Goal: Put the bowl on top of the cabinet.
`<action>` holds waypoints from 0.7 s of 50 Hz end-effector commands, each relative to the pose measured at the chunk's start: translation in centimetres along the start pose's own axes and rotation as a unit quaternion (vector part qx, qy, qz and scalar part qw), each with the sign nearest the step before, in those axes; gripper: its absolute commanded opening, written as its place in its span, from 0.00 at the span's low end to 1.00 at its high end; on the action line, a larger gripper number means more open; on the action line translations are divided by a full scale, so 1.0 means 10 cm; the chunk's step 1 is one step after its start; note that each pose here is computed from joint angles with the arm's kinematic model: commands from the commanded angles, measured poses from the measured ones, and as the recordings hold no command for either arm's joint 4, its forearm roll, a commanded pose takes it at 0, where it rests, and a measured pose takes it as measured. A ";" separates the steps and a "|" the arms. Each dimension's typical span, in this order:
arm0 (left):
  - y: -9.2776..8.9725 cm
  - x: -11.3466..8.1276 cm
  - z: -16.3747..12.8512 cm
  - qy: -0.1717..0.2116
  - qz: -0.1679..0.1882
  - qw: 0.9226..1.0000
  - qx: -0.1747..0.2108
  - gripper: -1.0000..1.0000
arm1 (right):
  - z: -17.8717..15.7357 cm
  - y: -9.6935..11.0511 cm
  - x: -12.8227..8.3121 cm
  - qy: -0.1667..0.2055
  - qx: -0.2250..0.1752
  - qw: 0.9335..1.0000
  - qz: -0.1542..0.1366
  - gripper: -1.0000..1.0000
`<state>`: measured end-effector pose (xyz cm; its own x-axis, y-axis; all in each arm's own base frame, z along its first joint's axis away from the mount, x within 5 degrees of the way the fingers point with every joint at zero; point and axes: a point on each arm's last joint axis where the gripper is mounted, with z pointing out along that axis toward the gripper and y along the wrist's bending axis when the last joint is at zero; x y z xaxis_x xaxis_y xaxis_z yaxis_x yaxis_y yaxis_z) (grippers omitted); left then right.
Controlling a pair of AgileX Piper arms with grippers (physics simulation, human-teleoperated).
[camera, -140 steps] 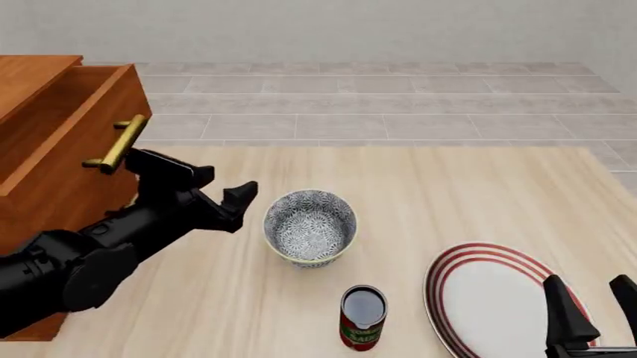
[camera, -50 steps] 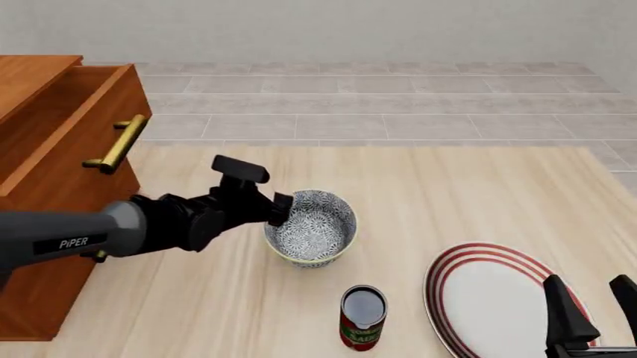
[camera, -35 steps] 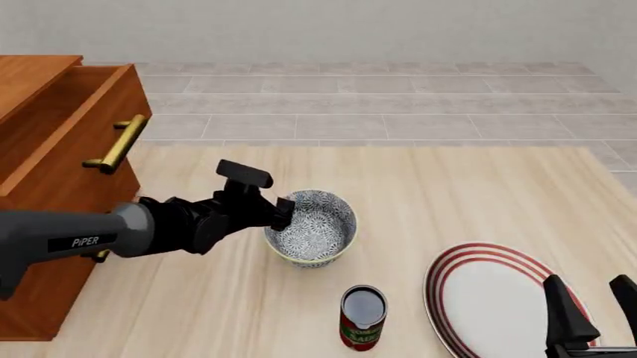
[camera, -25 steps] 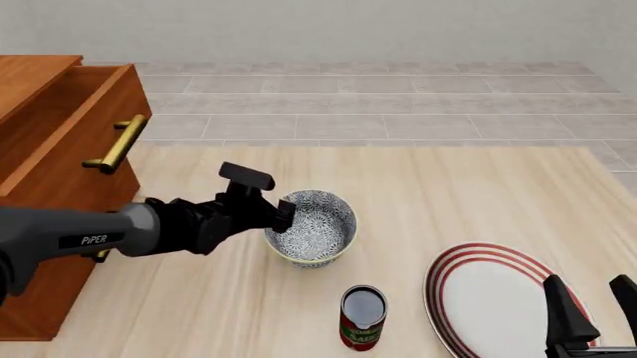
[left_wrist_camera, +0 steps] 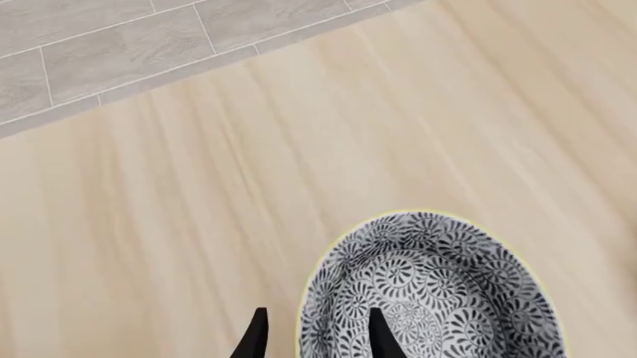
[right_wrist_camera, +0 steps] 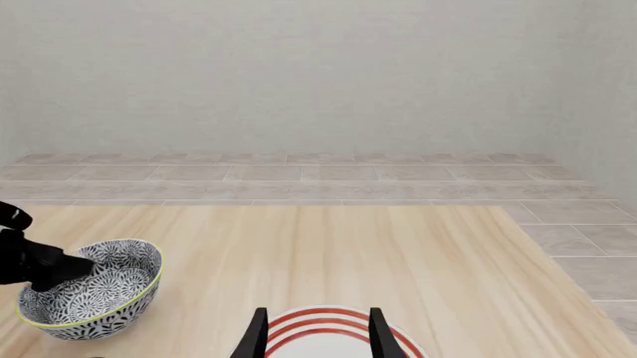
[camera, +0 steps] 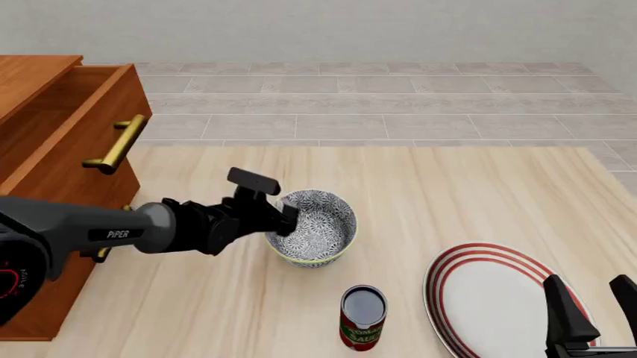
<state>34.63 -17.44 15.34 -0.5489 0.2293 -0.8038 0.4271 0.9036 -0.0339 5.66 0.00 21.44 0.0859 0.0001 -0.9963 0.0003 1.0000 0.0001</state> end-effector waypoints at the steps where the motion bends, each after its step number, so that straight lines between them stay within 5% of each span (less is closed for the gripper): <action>1: 0.00 0.06 0.09 0.008 0.002 1.000 -0.001 1.00 | 0.00 0.00 0.00 0.000 0.000 1.000 0.000 1.00; 10: 0.02 0.07 0.09 0.003 0.006 1.000 -0.002 1.00 | 0.00 0.00 0.00 0.000 0.000 1.000 0.000 1.00; 11: 0.15 0.06 0.11 0.002 0.010 1.000 -0.015 0.00 | 0.00 0.00 0.00 0.000 0.000 1.000 0.000 1.00; 35: 0.11 -0.17 -0.31 -0.046 0.012 0.999 -0.012 0.00 | 0.00 0.00 0.00 0.000 0.000 1.000 0.000 1.00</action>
<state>34.40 -16.45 16.68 -0.5209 0.1941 -0.8313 0.4023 0.9147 -0.0385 5.66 0.00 21.44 0.0859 0.0001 -0.9963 0.0003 1.0000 0.0001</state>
